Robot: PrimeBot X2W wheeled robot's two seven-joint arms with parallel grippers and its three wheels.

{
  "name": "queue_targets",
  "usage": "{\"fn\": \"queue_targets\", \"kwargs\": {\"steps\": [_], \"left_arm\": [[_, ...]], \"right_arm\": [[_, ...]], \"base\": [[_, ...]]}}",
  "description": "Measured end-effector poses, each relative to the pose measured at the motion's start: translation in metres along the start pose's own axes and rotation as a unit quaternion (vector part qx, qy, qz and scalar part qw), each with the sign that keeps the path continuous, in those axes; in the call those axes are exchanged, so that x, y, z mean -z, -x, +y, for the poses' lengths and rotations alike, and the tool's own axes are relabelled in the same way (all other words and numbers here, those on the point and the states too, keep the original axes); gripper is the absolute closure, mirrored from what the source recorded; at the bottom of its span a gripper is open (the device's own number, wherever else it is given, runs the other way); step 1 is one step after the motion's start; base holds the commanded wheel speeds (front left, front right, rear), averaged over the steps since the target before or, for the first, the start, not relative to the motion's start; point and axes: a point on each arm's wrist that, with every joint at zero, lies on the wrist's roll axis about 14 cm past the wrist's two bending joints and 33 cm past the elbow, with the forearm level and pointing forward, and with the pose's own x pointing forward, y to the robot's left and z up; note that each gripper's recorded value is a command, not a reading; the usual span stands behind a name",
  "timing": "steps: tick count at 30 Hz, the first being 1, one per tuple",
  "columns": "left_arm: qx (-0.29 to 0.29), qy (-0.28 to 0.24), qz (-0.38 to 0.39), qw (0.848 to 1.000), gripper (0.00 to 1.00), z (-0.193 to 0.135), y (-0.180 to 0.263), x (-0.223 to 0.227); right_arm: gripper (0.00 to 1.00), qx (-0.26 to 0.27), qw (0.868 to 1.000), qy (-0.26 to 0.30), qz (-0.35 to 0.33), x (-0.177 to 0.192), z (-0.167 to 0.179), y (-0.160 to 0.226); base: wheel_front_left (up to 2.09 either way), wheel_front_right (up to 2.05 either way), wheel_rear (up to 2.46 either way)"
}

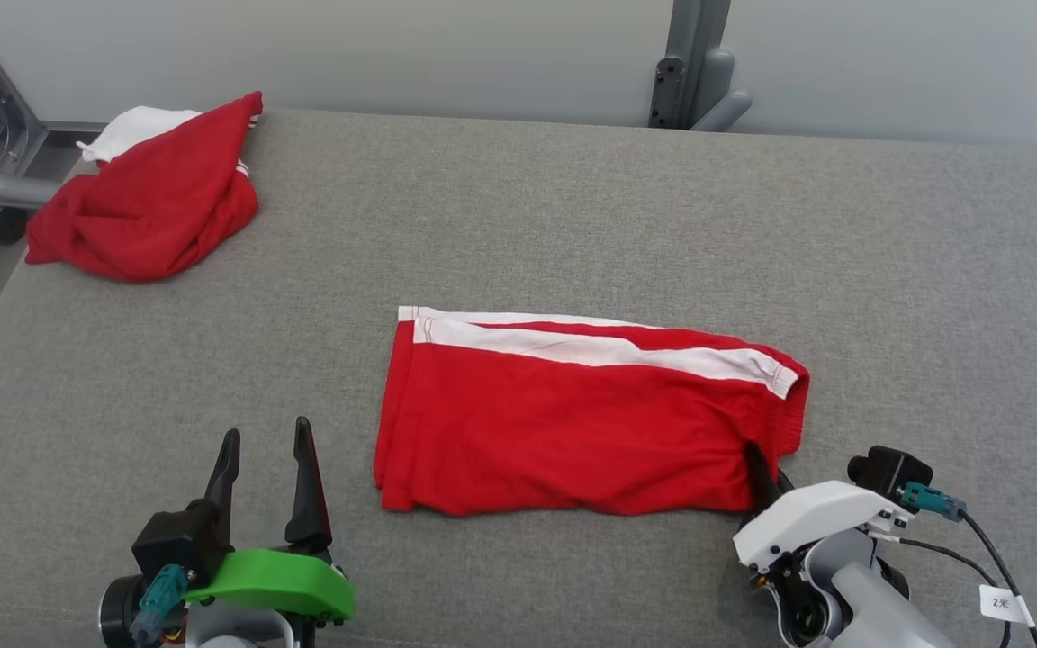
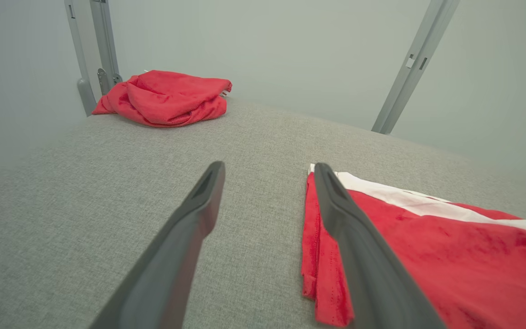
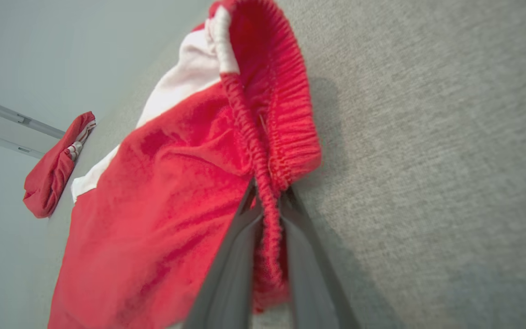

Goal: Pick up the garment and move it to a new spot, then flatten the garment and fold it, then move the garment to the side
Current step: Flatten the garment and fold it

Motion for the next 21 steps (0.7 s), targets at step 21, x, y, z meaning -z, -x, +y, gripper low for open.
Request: {"fn": "queue_targets", "kwargs": {"steps": [21], "left_arm": [[0.075,0.009,0.0,0.997,0.0,-0.053,-0.014,0.001]], "right_arm": [[1.0,0.097,0.99,0.026,-0.104,-0.104,-0.102,0.049]], "base": [[0.0,0.0,0.0]]}}
